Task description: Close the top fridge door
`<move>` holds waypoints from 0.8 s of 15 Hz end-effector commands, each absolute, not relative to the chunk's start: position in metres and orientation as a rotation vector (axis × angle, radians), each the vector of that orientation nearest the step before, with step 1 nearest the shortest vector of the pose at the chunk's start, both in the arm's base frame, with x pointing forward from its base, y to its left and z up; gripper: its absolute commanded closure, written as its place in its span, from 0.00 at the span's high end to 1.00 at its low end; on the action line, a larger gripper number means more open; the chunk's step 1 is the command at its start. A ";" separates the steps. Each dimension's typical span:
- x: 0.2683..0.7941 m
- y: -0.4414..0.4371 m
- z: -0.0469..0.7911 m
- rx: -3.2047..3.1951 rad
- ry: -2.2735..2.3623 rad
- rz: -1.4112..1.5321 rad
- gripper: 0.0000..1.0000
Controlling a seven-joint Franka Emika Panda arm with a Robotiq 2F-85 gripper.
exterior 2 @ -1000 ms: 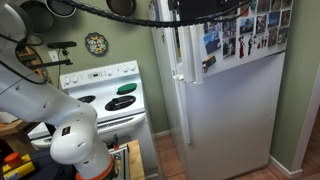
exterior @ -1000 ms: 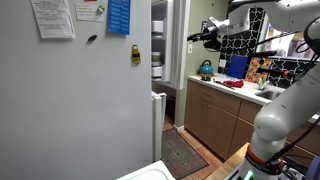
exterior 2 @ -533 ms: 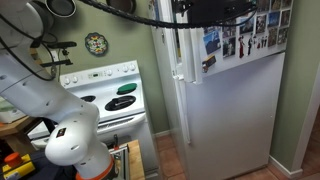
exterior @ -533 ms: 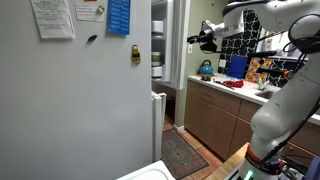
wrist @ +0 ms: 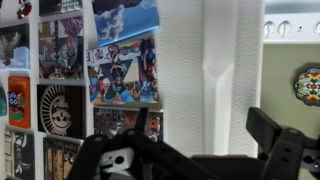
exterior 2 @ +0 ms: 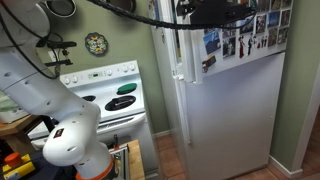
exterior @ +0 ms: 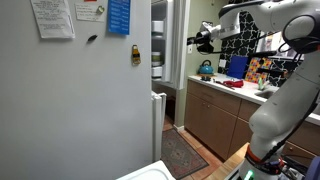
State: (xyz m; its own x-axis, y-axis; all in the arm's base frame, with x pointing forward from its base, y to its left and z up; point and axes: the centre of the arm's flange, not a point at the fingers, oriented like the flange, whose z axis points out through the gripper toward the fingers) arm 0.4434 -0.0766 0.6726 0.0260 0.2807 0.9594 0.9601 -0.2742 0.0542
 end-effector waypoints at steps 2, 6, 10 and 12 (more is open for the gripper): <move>0.447 -0.071 0.669 -1.579 -1.292 -1.281 1.00; 0.448 -0.064 0.665 -1.560 -1.291 -1.250 1.00; 0.444 -0.043 0.664 -1.521 -1.275 -1.217 1.00; 0.442 -0.028 0.663 -1.497 -1.261 -1.192 1.00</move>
State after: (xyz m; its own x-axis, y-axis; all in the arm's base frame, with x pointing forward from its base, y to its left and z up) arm 0.4482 -0.0471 0.6670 0.0313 0.2481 0.9682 0.9810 -0.1931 0.0178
